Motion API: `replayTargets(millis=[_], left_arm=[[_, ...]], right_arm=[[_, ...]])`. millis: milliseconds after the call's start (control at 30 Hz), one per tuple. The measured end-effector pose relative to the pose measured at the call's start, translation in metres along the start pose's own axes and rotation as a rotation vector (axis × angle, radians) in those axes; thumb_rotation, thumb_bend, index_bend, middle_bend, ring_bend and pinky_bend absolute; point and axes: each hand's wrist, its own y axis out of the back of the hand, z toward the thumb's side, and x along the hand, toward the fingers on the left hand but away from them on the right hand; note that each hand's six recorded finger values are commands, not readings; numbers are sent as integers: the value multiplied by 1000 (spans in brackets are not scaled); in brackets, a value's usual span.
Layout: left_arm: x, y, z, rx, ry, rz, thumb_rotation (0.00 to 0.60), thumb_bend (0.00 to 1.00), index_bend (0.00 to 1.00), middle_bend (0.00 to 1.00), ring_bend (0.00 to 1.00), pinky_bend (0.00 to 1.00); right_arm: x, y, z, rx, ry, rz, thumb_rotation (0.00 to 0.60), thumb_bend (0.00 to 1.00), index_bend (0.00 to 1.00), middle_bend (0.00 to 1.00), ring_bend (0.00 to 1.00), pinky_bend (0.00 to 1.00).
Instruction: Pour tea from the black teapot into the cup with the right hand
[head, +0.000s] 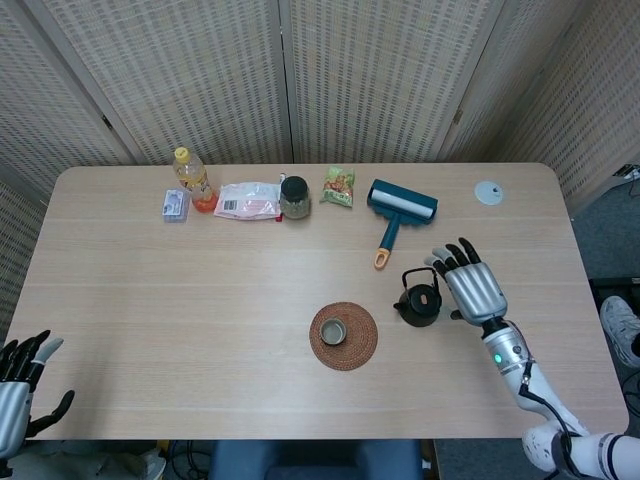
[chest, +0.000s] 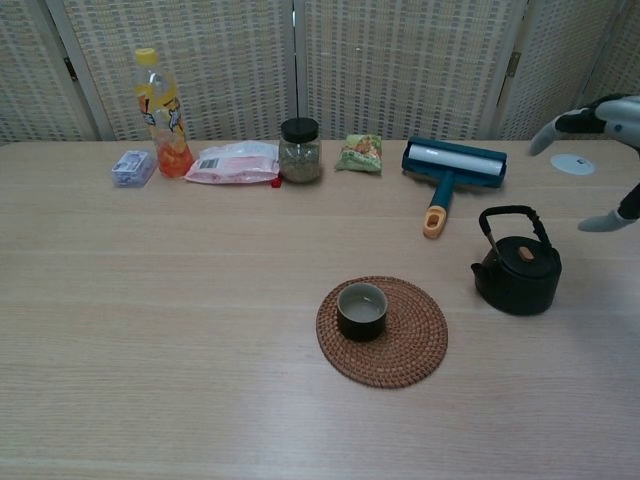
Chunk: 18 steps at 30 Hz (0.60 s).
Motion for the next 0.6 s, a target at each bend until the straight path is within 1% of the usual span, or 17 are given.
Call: replayTargets(millis=[367,467,600], left_arm=[[10,2,10,-8,-45,1,600,293,147,68,87,15],[14,1,16,-10,-60,0,600,293,147,68,87,15],[19,0,23,-13,-78,0,600,293,147,68,87,15]], right_arm=[[88,19,-45,-8,-136,-102,600,61,235,243,89,31],[113,19,-54,-22,-162,-117,600,61,235,247,89,32],[138,15,-60,-37,-187,-125,600,61,235,247,89,32]])
